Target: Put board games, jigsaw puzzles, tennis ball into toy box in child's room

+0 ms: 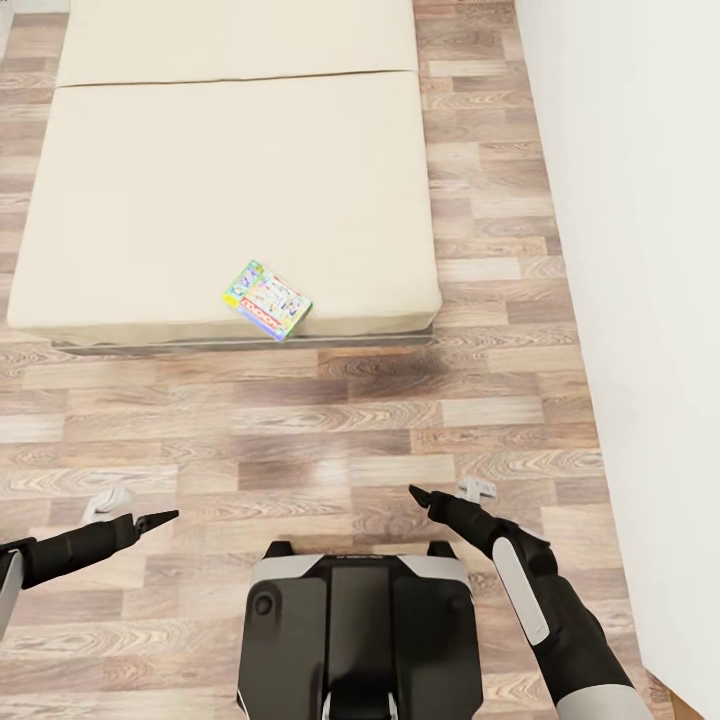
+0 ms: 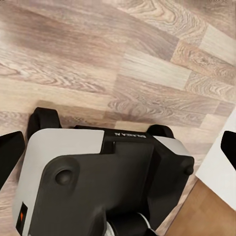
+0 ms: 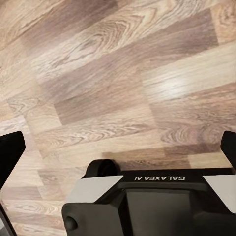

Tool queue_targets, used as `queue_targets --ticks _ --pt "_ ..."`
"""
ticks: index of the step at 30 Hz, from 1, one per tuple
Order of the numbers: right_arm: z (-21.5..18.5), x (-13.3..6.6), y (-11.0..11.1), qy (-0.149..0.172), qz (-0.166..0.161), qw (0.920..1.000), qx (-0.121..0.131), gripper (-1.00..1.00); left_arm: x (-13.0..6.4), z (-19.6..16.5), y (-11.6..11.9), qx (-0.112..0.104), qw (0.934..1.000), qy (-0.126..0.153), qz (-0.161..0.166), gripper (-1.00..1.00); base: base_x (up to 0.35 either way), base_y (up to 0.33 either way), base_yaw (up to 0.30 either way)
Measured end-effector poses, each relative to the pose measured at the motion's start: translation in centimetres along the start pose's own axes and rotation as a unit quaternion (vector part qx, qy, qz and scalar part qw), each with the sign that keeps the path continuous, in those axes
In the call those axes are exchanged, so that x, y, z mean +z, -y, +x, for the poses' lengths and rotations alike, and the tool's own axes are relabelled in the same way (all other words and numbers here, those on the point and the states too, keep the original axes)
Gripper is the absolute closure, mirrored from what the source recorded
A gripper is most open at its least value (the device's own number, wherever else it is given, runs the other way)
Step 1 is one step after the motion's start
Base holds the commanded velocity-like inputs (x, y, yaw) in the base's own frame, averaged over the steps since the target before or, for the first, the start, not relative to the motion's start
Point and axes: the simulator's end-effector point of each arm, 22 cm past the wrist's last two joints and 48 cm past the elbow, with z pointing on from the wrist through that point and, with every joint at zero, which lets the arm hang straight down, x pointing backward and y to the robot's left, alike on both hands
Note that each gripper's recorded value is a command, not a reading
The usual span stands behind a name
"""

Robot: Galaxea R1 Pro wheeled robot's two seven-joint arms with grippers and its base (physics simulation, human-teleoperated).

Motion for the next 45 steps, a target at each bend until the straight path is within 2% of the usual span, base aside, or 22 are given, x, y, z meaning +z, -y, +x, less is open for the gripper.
queue_targets --ticks 45 --pt "-3.3 -2.0 -2.4 0.032 -0.015 0.9993 -0.015 -1.00 -2.1 -2.4 2.3 0.017 0.9993 0.031 0.013 -1.00 0.000 0.000 0.000"
